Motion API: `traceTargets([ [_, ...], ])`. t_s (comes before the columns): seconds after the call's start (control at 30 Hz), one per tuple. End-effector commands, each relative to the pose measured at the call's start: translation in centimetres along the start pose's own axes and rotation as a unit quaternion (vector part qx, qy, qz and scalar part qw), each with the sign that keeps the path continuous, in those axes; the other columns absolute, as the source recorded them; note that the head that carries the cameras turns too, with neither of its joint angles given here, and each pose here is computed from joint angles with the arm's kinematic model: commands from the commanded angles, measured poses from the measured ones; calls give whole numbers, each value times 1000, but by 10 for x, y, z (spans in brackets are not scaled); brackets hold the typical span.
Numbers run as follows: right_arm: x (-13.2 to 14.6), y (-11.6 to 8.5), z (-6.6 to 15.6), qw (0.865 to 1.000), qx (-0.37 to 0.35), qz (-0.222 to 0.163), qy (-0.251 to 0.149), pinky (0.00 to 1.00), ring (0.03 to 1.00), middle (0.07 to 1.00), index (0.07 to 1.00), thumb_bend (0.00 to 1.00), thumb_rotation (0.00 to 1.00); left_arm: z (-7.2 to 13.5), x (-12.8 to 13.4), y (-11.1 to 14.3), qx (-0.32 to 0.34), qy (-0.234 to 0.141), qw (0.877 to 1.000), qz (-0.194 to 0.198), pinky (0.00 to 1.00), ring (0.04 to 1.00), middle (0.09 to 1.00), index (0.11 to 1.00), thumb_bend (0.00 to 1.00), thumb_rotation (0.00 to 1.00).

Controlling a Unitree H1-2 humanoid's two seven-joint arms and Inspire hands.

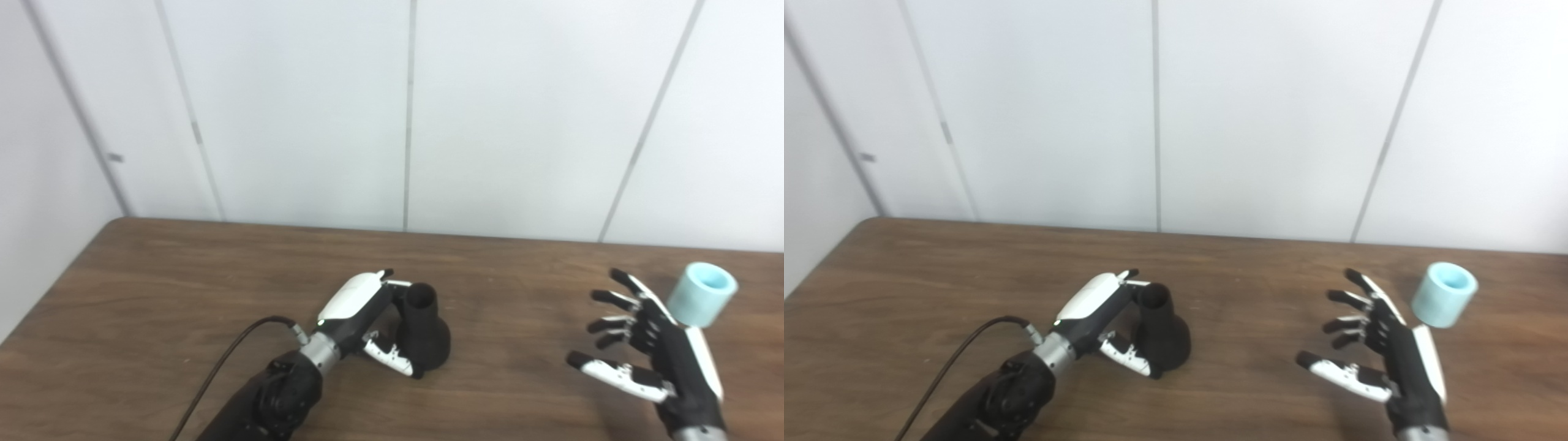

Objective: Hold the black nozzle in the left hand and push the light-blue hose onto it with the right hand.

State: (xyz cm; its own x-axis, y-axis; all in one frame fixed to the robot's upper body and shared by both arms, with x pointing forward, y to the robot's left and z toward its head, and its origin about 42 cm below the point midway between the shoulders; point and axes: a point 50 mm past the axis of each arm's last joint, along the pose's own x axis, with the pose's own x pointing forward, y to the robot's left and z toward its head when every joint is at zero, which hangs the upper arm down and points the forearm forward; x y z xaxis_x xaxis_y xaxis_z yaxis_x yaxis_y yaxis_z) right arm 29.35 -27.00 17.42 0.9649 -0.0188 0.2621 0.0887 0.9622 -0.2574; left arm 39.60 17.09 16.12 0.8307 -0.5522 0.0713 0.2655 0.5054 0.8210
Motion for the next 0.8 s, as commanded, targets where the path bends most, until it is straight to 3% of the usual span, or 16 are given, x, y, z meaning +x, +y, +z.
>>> traceTargets([
  [0.0, 11, 1, 20, 999, 3, -10, -45, 428, 549, 754, 876, 609, 69, 18, 11, -11, 9, -42, 998, -36, 1000, 577, 448, 507, 524, 0],
  [0.43, 11, 7, 24, 999, 14, -12, -49, 421, 537, 750, 870, 607, 61, 34, 23, -33, -19, -67, 996, -62, 1000, 580, 452, 505, 525, 0],
  [0.77, 10, 7, 25, 999, 18, -16, -47, 420, 537, 750, 870, 602, 47, 28, 25, -38, -12, -60, 995, -76, 1000, 581, 462, 500, 525, 0],
])
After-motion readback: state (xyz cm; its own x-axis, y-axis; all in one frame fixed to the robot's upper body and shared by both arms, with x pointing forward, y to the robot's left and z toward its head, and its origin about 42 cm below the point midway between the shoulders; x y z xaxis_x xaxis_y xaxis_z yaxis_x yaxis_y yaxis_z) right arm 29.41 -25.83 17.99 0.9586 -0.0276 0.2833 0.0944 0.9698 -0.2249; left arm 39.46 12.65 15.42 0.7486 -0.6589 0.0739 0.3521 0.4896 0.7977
